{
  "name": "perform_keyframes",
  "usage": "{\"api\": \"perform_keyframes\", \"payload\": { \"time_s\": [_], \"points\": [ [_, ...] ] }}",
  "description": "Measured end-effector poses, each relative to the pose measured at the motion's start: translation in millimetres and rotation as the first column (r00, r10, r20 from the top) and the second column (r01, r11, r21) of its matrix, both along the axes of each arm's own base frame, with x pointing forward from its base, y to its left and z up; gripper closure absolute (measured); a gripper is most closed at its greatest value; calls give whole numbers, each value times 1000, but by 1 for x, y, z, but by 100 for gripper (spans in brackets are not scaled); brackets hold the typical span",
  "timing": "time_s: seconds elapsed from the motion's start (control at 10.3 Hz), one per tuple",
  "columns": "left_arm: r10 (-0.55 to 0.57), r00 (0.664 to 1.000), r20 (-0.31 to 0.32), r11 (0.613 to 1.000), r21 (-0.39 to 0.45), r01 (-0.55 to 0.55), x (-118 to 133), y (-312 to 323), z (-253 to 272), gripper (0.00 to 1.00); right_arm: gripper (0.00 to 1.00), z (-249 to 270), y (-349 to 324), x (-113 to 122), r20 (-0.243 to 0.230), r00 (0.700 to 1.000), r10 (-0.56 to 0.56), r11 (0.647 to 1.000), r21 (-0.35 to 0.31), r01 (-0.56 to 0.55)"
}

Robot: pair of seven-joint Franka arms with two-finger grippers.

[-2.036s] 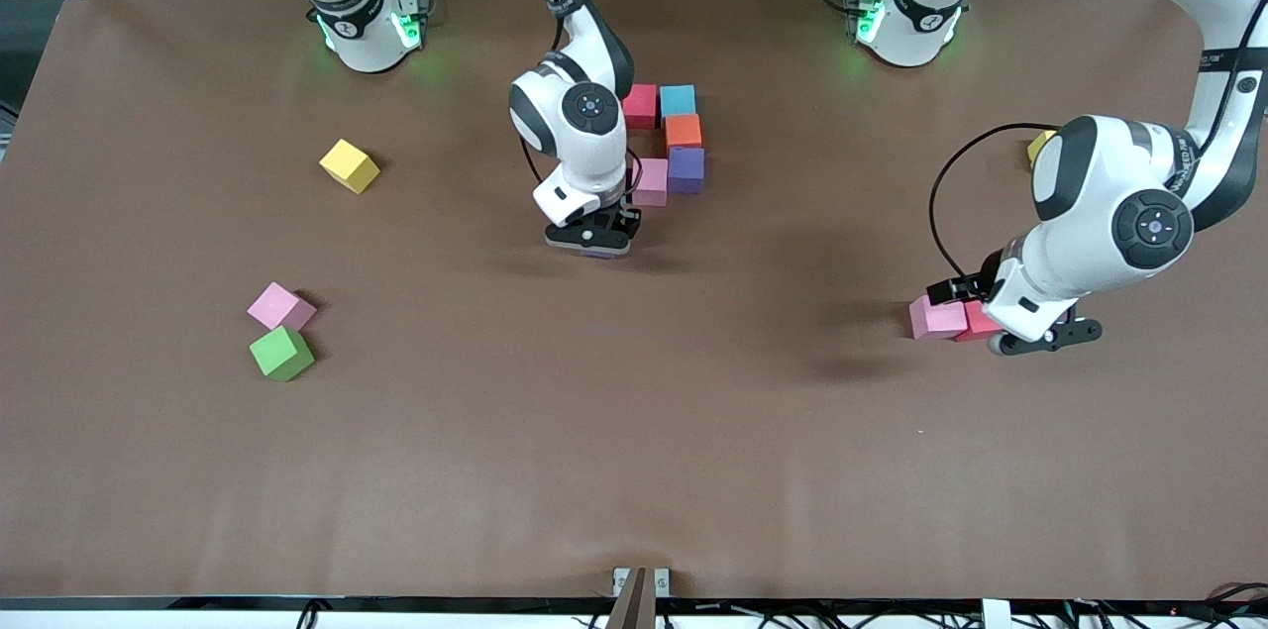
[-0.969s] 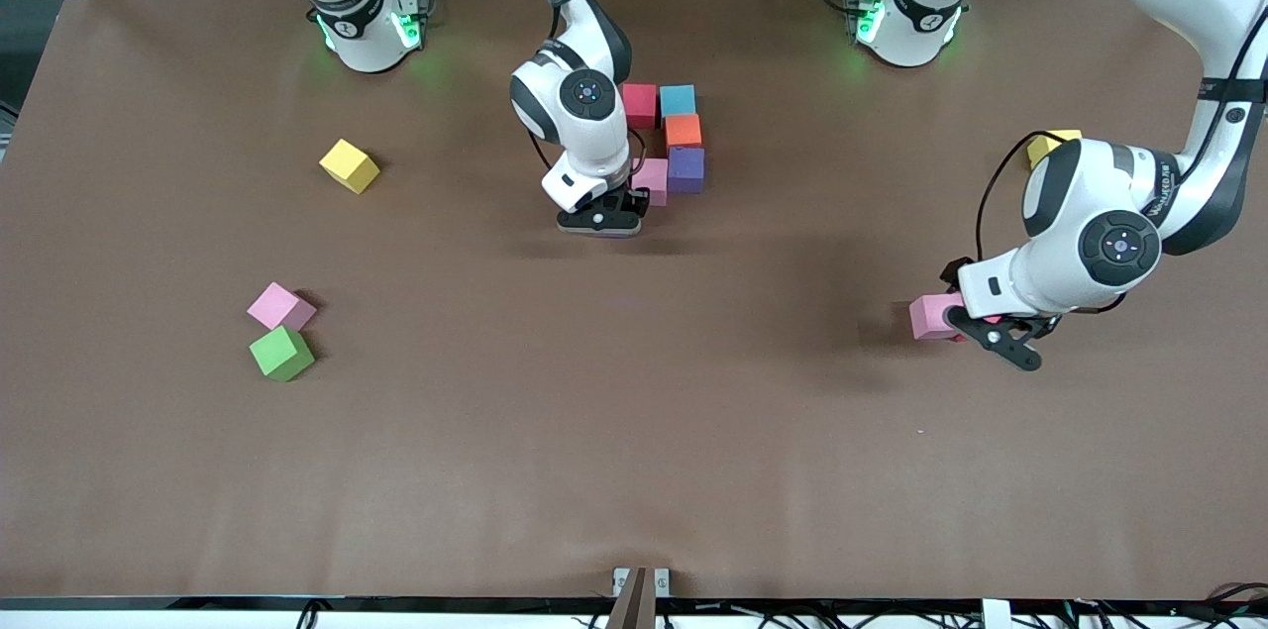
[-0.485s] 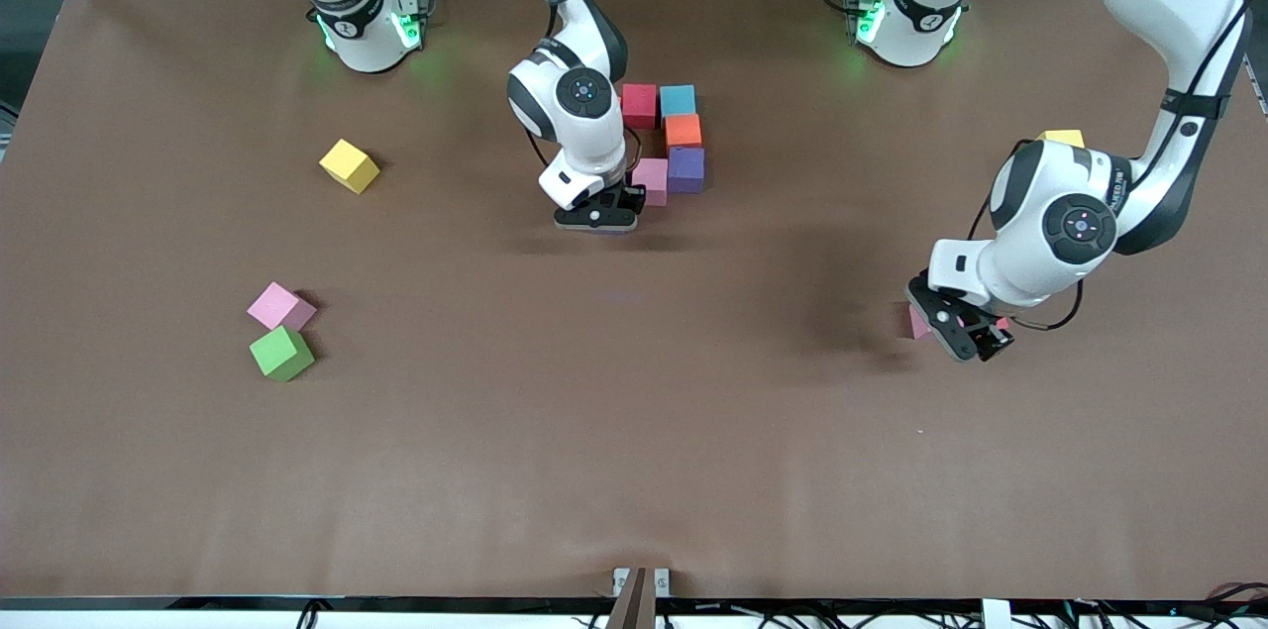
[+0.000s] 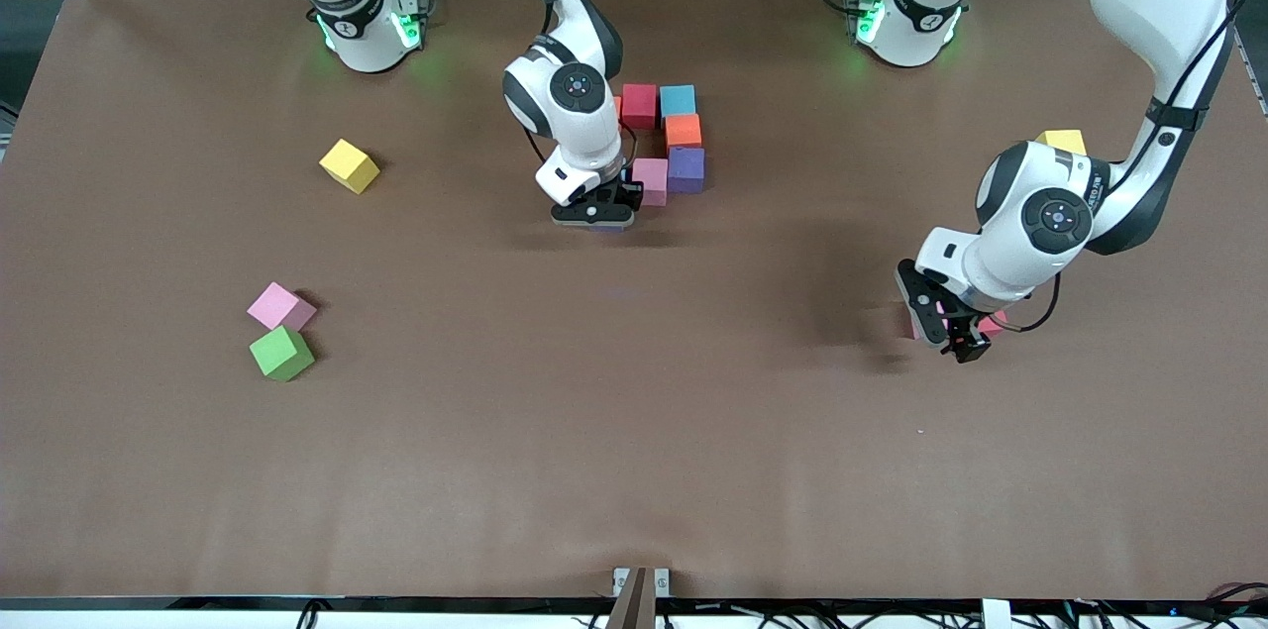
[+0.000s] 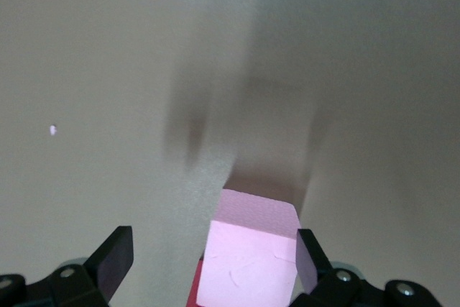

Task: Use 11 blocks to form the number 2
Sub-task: 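Grasp the green cube with the right gripper while the left gripper carries pink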

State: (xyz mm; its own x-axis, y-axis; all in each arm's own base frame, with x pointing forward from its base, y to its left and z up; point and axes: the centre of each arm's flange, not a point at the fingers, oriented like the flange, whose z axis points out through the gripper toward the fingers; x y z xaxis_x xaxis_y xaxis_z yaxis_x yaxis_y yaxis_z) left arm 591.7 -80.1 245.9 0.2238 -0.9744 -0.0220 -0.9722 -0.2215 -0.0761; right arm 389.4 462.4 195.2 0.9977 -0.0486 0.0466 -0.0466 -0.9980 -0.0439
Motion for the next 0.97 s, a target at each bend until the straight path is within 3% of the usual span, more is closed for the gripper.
{"api": "perform_keyframes", "payload": {
  "time_s": [0.19,0.29,0.48,0.58,0.97],
  "points": [
    [-19,1000,-16,1000,2,19,-6,20,-10,0,44,0,0,0,1,1000,0,1000,1,0],
    [-23,1000,-21,1000,2,23,-8,28,-12,0,37,0,-1,0,1,1000,-1,1000,1,1],
    [-18,999,-30,1000,2,18,-11,38,-16,0,8,0,-5,5,0,1000,-14,1000,1,14],
    [-19,999,-32,1000,1,19,-11,38,-17,0,0,2,-8,11,3,1000,-25,1000,5,25],
    [-28,999,-30,1000,-5,28,-14,33,-19,0,0,60,-27,50,-38,994,-106,994,36,107]
  ]
}}
